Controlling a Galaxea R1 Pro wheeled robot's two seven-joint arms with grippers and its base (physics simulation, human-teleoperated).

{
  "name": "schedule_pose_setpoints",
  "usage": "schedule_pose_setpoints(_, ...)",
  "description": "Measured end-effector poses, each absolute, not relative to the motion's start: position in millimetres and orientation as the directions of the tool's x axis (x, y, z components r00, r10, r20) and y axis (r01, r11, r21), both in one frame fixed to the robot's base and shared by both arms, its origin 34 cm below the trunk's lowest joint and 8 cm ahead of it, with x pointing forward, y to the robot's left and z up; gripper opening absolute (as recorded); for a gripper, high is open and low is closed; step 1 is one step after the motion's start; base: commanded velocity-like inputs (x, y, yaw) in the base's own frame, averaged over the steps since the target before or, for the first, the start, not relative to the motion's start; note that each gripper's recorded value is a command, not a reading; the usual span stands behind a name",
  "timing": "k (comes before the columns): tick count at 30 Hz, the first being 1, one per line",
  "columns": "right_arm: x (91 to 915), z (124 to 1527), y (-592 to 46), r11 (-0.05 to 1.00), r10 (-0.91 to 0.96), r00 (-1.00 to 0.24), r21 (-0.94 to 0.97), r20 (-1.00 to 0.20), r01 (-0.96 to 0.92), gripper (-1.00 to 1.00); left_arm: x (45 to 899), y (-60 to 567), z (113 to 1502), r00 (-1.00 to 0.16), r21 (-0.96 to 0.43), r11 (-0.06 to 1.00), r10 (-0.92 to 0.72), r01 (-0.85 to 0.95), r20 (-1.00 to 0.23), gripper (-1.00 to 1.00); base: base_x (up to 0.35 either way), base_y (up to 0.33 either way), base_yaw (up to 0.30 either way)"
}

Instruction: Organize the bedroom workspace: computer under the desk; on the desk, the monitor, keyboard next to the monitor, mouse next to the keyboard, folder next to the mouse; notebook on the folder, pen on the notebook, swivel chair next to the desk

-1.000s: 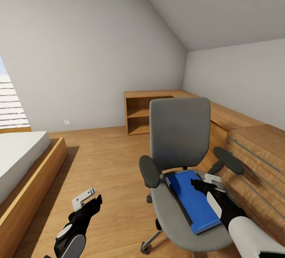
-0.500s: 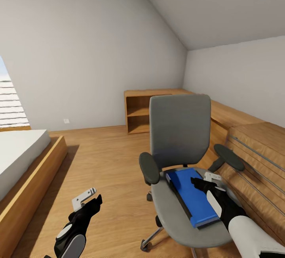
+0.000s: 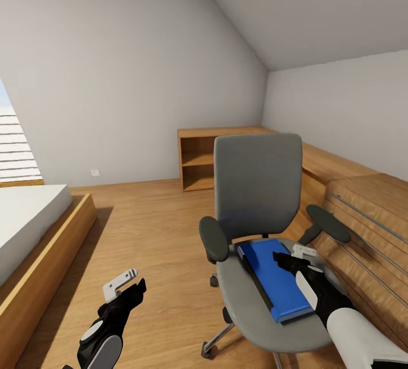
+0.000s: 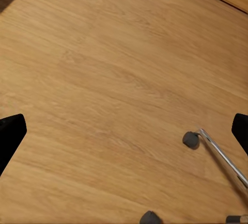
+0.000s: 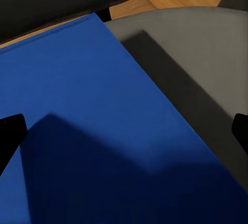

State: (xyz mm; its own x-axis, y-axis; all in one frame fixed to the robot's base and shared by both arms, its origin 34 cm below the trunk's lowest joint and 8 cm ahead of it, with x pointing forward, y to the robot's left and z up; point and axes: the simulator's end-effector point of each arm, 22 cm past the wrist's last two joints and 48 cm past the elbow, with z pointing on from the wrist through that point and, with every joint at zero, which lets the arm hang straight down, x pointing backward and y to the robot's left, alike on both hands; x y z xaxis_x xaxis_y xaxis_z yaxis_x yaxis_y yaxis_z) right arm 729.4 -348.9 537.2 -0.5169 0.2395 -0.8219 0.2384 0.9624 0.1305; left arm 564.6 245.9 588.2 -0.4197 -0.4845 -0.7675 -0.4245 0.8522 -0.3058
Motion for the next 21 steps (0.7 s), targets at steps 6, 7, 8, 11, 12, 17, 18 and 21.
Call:
schedule_pose_setpoints(6,729.4,537.2,-348.9,0.962,0.239,-0.517,0.131,-0.822,0.238,1.00,564.4,245.8,587.6,-0.421,-0.306,0.852,-0.485,-0.425,-0.767,1.00,0.000,0.000,0.000)
schedule_pose_setpoints(7,729.4,537.2,-348.9,0.962,0.239,-0.517,0.131,-0.822,0.238,1.00,564.4,245.8,587.5,-0.421,-0.306,0.852,-0.485,-0.425,-0.766,1.00,0.000,0.000,0.000)
schedule_pose_setpoints(8,729.4,537.2,-348.9,0.962,0.239,-0.517,0.131,-0.822,0.238,1.00,564.4,245.8,587.4,-0.421,-0.306,0.852,-0.485,-0.425,-0.766,1.00,0.000,0.000,0.000)
schedule_pose_setpoints(11,729.4,537.2,-348.9,0.962,0.239,-0.516,0.131,-0.822,0.238,1.00,564.4,245.8,587.4,-0.421,-0.306,0.852,-0.485,-0.425,-0.766,1.00,0.000,0.000,0.000)
schedule_pose_setpoints(12,729.4,537.2,-348.9,0.962,0.239,-0.516,0.131,-0.822,0.238,1.00,564.4,245.8,587.3,-0.421,-0.306,0.852,-0.485,-0.425,-0.766,1.00,0.000,0.000,0.000)
schedule_pose_setpoints(17,729.4,537.2,-348.9,0.962,0.239,-0.516,0.131,-0.822,0.238,1.00,564.4,245.8,587.3,-0.421,-0.306,0.852,-0.485,-0.425,-0.766,1.00,0.000,0.000,0.000)
schedule_pose_setpoints(18,729.4,537.3,-348.9,0.963,0.238,-0.517,0.130,-0.822,0.238,1.00,564.4,245.8,587.2,-0.422,-0.306,0.852,-0.485,-0.425,-0.766,1.00,0.000,0.000,0.000)
schedule_pose_setpoints(21,729.4,537.3,-348.8,0.963,0.237,-0.517,0.128,-0.822,0.238,1.00,564.4,245.8,587.3,-0.422,-0.306,0.852,-0.485,-0.425,-0.766,1.00,0.000,0.000,0.000)
